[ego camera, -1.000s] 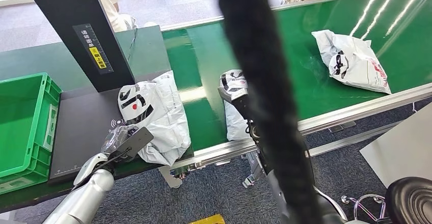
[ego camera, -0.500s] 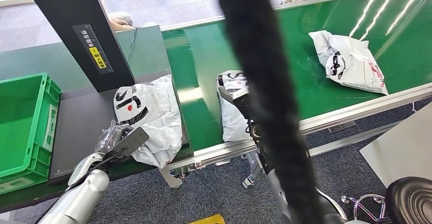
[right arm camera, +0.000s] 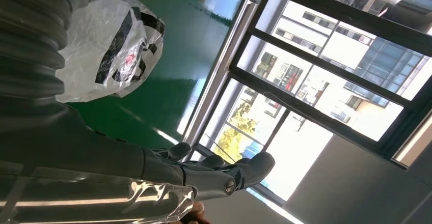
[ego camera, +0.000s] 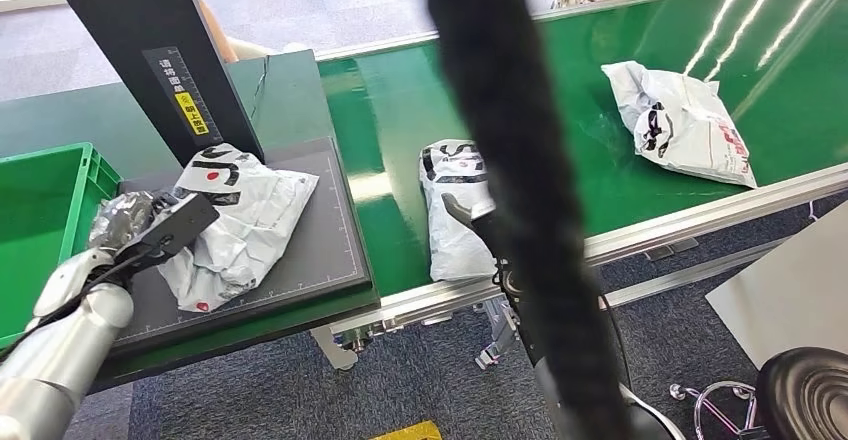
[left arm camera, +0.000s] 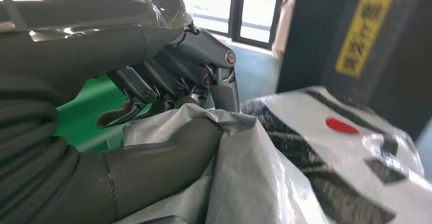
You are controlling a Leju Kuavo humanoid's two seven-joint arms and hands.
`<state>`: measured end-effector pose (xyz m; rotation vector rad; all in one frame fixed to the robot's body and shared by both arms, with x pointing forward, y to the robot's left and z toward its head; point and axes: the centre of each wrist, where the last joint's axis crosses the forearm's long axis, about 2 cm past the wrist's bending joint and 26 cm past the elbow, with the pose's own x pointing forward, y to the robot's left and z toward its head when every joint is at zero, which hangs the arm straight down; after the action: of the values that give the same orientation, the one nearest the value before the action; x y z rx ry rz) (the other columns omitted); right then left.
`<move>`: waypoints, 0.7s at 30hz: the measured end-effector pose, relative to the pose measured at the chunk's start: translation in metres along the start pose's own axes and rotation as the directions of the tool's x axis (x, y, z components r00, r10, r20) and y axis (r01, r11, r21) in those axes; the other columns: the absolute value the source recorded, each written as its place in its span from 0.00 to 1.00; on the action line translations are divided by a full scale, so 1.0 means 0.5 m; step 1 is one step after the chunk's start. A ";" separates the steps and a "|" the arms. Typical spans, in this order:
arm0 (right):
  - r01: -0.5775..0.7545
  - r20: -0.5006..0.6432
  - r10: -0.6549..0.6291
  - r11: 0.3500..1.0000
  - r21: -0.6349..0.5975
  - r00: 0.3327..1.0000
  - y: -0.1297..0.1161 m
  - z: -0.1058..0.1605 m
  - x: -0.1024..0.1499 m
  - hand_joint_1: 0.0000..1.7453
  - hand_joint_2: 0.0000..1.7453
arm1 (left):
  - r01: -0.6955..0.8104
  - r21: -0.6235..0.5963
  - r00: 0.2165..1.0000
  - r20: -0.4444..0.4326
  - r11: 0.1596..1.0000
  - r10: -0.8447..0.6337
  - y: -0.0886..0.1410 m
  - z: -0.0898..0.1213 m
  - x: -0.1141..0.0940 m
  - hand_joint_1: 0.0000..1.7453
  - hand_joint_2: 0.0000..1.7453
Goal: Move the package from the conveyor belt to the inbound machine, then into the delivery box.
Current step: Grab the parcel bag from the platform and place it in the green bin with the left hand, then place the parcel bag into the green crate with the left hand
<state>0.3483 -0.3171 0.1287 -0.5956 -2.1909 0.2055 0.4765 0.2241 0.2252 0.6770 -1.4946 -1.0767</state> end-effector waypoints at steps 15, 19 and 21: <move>-0.001 -0.022 0.001 1.000 -0.018 1.000 -0.004 0.017 -0.005 0.00 1.00 | 0.134 0.189 0.989 -0.088 0.973 -0.119 0.255 -0.028 -0.026 1.00 1.00; -0.001 -0.032 0.000 1.000 -0.021 0.999 -0.004 0.025 -0.007 0.00 1.00 | 0.178 0.237 0.981 -0.114 0.955 -0.155 0.329 -0.031 -0.009 1.00 1.00; -0.005 -0.038 0.004 1.000 -0.018 0.999 -0.003 0.034 -0.008 0.00 1.00 | 0.199 0.263 0.977 -0.128 0.944 -0.170 0.371 -0.031 0.005 1.00 1.00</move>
<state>0.3370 -0.3194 0.1157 -0.6098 -2.1567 0.1750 0.5175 0.2960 0.3921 1.0705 -1.5274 -0.9645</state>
